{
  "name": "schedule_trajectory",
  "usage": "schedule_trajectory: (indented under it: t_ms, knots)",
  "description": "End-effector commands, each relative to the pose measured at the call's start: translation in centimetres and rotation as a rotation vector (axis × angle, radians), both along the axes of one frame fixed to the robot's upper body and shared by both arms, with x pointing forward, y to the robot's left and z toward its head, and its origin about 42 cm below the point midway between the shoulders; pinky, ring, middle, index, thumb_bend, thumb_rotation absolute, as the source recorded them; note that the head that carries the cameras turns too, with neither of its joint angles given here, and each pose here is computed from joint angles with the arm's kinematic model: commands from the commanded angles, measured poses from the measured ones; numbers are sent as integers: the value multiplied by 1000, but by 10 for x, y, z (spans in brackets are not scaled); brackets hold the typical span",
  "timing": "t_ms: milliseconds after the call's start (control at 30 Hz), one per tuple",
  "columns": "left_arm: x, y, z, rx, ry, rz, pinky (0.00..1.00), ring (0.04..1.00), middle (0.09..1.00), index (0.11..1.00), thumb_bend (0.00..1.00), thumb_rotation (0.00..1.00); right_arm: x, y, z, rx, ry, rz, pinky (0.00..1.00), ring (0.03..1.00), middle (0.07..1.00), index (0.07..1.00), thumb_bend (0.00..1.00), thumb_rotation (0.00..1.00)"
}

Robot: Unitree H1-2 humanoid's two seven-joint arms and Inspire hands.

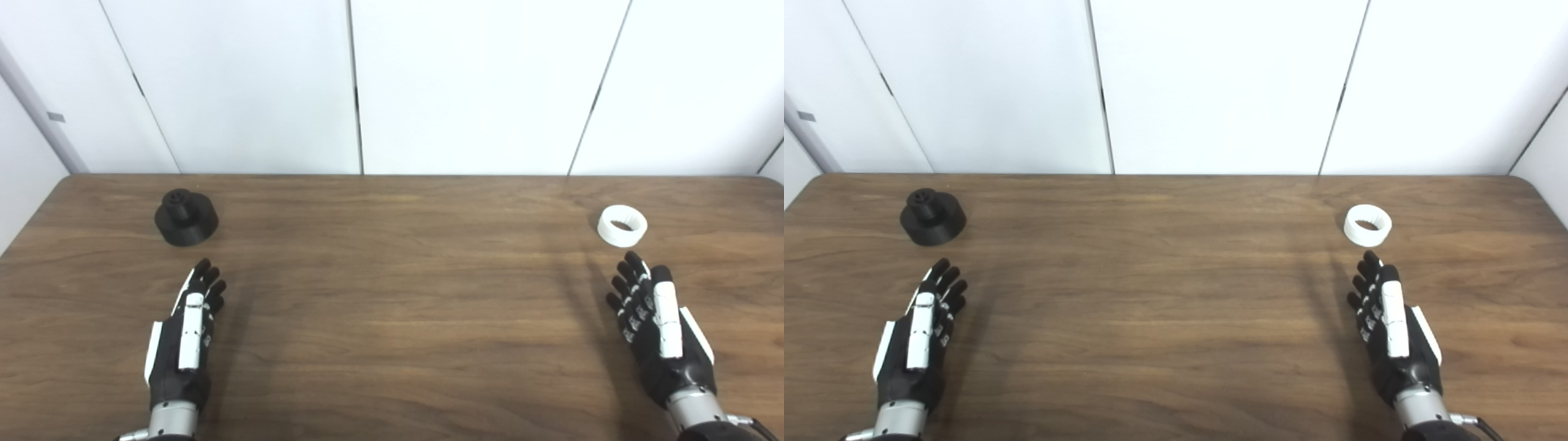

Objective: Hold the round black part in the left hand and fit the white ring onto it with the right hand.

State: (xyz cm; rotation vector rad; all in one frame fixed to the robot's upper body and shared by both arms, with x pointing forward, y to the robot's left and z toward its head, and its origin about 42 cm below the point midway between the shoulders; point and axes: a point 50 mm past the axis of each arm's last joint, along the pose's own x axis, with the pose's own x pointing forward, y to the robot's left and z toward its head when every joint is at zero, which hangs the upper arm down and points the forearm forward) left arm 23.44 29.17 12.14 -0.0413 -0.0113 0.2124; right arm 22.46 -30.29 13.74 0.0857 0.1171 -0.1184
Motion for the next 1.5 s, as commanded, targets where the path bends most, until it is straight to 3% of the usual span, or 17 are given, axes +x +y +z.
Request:
schedule_trajectory:
  t_ms: [0,267,467,800,867,1033,1467]
  knots:
    - [4,-4,15,20,-82,-12,941,922,940,943,474,889,-8,-7,7,-28,-20,8,1000,1000,1000,1000,563,1000]
    - [-2,-14,9,31,-81,-25,980,941,953,948,466,911,-14,-16,6,-32,-21,18,1000,1000,1000,1000,546,1000]
    - [-4,-28,7,26,-72,-11,950,933,939,939,441,896,-14,-26,4,-18,-22,26,1000,1000,1000,1000,558,1000]
    - [-5,-47,-2,47,-69,-13,923,923,944,945,444,910,-13,-36,1,-37,-23,48,1000,1000,1000,1000,630,1000]
    - [-4,-49,-4,44,-68,-9,925,924,944,946,447,905,-13,-37,0,-42,-31,53,1000,1000,1000,1000,688,1000]
    - [-4,-52,-7,52,-66,-8,908,923,936,942,448,913,-12,-36,-1,-40,-49,40,1000,1000,1000,1000,617,1000]
    - [-4,-58,-11,42,-66,-13,922,926,936,940,455,911,-11,-40,-5,-30,-47,41,1000,999,955,948,609,1000]
